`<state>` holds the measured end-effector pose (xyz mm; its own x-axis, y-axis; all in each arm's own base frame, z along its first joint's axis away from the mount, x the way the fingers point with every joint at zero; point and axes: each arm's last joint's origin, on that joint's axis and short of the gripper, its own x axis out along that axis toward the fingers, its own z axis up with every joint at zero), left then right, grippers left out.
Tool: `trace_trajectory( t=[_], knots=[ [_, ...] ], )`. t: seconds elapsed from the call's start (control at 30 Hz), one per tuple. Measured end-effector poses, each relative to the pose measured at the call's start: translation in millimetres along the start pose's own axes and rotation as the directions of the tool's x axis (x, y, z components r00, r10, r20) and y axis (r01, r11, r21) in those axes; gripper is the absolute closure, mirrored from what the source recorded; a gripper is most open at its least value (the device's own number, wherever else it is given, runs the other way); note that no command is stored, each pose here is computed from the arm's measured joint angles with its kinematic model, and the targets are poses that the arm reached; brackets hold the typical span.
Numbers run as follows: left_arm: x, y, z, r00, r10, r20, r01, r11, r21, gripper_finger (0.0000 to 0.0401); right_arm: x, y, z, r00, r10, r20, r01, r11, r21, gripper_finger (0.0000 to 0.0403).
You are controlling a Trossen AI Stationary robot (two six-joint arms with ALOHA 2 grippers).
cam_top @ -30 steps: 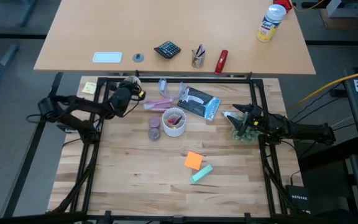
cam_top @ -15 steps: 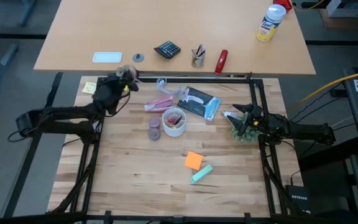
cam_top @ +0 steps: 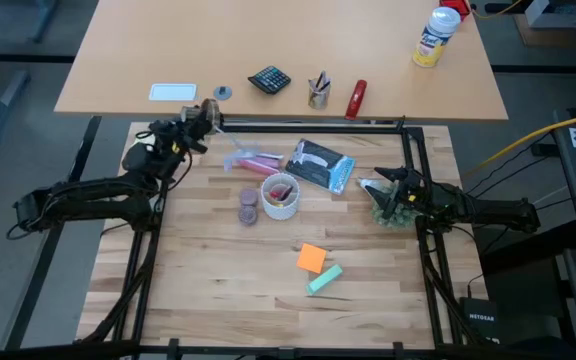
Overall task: Screw lightbulb
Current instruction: Move the lamp to the center of the table
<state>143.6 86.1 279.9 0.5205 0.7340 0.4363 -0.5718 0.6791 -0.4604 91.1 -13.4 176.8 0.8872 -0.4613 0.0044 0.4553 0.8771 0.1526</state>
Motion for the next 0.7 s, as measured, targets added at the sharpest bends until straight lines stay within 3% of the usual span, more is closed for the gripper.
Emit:
trace_trajectory(
  t=[0.2,0.4,0.53,0.7],
  knots=[
    [1.7,-23.3,8.4,0.970,-0.244,-0.019,0.240,0.964,-0.116,0.0237,0.0,0.0,0.1,1.000,0.000,0.001,0.000,1.000,0.000,0.0052],
    [0.8,-56.2,22.1,0.867,-0.498,-0.018,0.483,0.849,-0.214,0.0237,0.0,0.1,0.9,1.000,0.001,0.010,-0.001,1.000,0.005,0.0052],
    [-5.1,-75.0,22.7,0.804,-0.593,-0.038,0.565,0.782,-0.262,0.0237,0.1,0.3,1.7,1.000,0.003,0.021,-0.003,1.000,0.011,0.0052],
    [-15.8,-93.5,-1.8,0.733,-0.658,-0.172,0.589,0.741,-0.324,0.0237,0.1,0.4,2.1,1.000,0.004,0.026,-0.004,1.000,0.014,0.0052]
  ],
)
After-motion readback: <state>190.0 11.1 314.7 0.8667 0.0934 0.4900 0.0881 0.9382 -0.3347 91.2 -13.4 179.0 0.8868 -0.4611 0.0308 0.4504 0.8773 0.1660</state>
